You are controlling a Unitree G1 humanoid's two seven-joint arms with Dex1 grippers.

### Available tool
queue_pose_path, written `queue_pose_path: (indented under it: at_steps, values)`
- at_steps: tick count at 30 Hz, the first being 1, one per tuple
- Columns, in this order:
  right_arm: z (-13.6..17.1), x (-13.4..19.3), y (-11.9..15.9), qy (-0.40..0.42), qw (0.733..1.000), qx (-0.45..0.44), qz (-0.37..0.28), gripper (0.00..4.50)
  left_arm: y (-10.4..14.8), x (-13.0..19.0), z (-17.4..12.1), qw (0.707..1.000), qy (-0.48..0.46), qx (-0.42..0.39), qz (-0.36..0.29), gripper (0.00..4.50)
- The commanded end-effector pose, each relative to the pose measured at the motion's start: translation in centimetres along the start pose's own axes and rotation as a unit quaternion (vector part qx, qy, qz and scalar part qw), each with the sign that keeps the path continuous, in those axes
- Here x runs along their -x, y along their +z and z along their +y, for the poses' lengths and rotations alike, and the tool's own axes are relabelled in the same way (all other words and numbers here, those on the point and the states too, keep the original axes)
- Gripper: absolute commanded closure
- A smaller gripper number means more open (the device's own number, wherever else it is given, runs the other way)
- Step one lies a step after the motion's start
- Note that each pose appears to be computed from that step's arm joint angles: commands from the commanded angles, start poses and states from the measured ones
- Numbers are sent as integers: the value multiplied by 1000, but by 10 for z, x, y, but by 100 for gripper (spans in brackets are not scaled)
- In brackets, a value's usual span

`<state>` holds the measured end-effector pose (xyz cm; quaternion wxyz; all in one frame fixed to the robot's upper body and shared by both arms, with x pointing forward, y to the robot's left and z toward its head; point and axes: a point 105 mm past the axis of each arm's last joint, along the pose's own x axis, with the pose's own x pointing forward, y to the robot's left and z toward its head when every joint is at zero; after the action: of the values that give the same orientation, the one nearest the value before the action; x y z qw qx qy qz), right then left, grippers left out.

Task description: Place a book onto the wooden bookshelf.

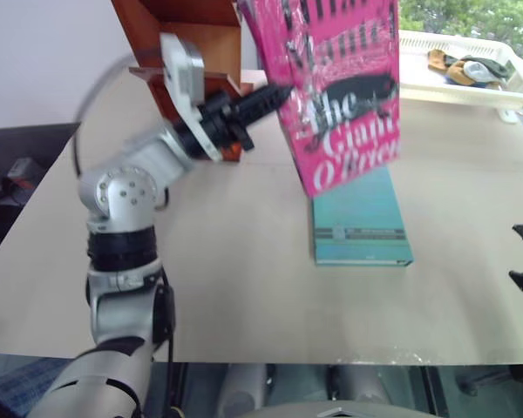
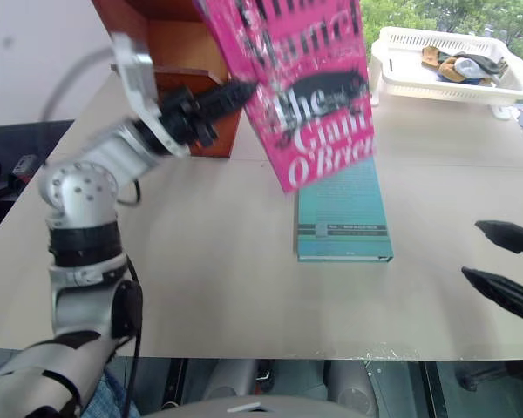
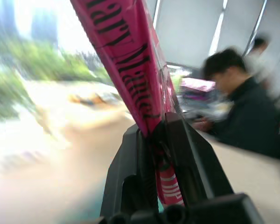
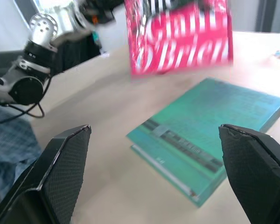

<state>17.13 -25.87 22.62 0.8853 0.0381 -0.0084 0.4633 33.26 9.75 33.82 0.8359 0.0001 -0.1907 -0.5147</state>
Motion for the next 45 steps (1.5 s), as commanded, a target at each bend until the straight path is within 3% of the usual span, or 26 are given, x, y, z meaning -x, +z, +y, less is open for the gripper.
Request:
queue_pose_path:
  at_steps: [1, 3, 5, 7, 10, 14, 18, 25, 31, 39, 45]
  values:
    - [-5, -3, 13, 16, 999, 10, -29, 0, 29, -8, 1, 967, -14, -253, 23, 438]
    - [-9, -4, 16, 16, 999, 13, -36, 0, 32, -8, 9, 935, -8, -351, 50, 438]
    - [-14, -3, 15, 14, 999, 15, -37, 0, 34, -3, 24, 845, 2, -521, 120, 438]
    - [-17, -3, 15, 13, 999, 14, -42, 0, 59, 3, 36, 782, 35, -611, 118, 438]
    - [-18, -5, 11, 17, 999, 12, -40, 0, 78, 5, 40, 745, 51, -657, 102, 438]
    - [-20, -5, 10, 18, 999, 11, -40, 0, 75, 7, 48, 725, 43, -676, 127, 438]
    - [-21, -5, 9, 19, 999, 10, -38, 0, 85, 6, 50, 725, 50, -676, 124, 438]
    - [-24, -6, 3, 19, 999, 8, -35, 0, 60, 29, 78, 730, 26, -629, 267, 438]
    - [-28, -9, 1, 21, 999, 9, -39, 0, 45, 26, 76, 740, -3, -606, 292, 438]
    - [-31, -9, -3, 22, 999, 6, -37, 0, 64, 50, 103, 690, 21, -607, 394, 438]
    - [-34, -12, -2, 31, 999, 6, -35, 0, 61, 51, 109, 687, 21, -579, 439, 438]
